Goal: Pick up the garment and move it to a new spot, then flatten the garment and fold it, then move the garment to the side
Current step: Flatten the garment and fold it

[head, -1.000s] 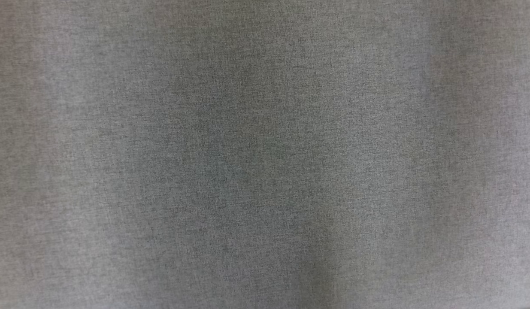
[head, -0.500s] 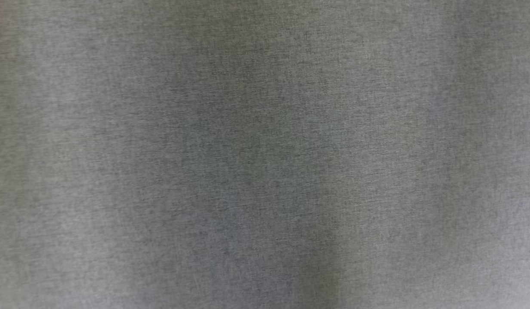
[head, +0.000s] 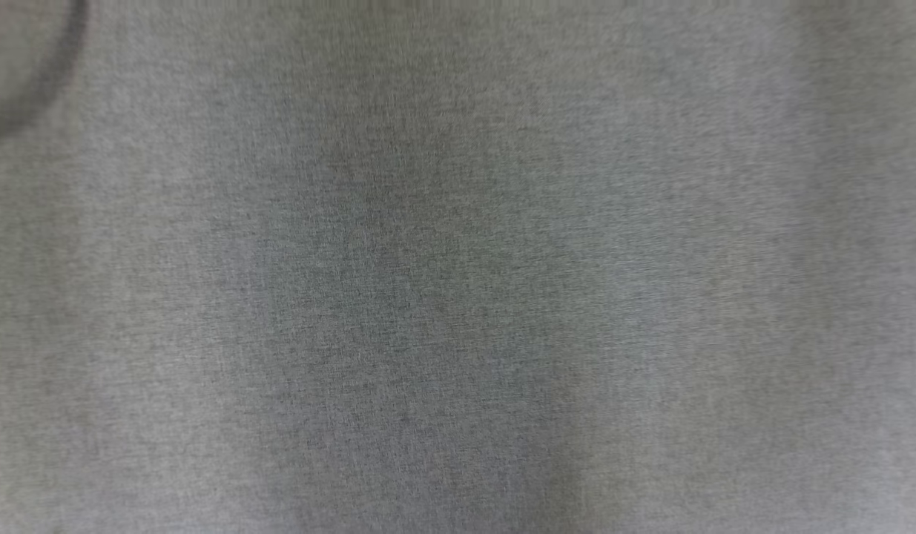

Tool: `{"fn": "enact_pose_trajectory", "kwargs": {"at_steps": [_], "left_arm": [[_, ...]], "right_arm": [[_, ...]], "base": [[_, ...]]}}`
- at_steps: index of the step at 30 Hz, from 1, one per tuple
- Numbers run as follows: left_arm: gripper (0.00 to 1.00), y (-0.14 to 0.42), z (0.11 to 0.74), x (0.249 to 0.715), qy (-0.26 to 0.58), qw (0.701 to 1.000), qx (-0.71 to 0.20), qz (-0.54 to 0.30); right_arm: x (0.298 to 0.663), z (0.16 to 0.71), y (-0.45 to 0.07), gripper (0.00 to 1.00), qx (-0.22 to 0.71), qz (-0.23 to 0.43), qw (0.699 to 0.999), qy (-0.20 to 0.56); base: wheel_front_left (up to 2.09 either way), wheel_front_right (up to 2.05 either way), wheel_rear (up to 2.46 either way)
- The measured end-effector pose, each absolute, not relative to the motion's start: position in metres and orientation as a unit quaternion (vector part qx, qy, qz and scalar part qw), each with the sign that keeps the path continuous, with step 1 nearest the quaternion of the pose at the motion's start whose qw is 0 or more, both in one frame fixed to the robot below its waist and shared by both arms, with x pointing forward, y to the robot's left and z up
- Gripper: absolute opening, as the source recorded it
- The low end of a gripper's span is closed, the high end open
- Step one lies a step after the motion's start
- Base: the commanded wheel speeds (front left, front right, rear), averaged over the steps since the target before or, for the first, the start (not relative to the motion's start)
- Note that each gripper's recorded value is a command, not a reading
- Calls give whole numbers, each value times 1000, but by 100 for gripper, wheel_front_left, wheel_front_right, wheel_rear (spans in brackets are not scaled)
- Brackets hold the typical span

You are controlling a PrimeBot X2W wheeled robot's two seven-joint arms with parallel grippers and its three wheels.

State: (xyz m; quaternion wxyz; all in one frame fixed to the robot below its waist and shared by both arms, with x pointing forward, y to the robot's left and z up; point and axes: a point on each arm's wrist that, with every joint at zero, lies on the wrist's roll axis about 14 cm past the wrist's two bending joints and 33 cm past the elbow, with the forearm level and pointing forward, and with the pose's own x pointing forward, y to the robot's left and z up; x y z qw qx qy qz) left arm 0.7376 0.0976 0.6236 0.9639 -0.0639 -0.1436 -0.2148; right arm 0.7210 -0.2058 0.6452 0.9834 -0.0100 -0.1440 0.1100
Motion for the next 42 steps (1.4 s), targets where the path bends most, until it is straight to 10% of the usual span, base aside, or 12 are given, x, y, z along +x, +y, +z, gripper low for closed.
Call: {"fn": "enact_pose_trajectory", "kwargs": {"at_steps": [42], "left_arm": [[0,135,411,395,149,966,-196,-77]], "right_arm": [[339,426,-230,0,212,-37,962,165]], "base": [[0,0,0]]}}
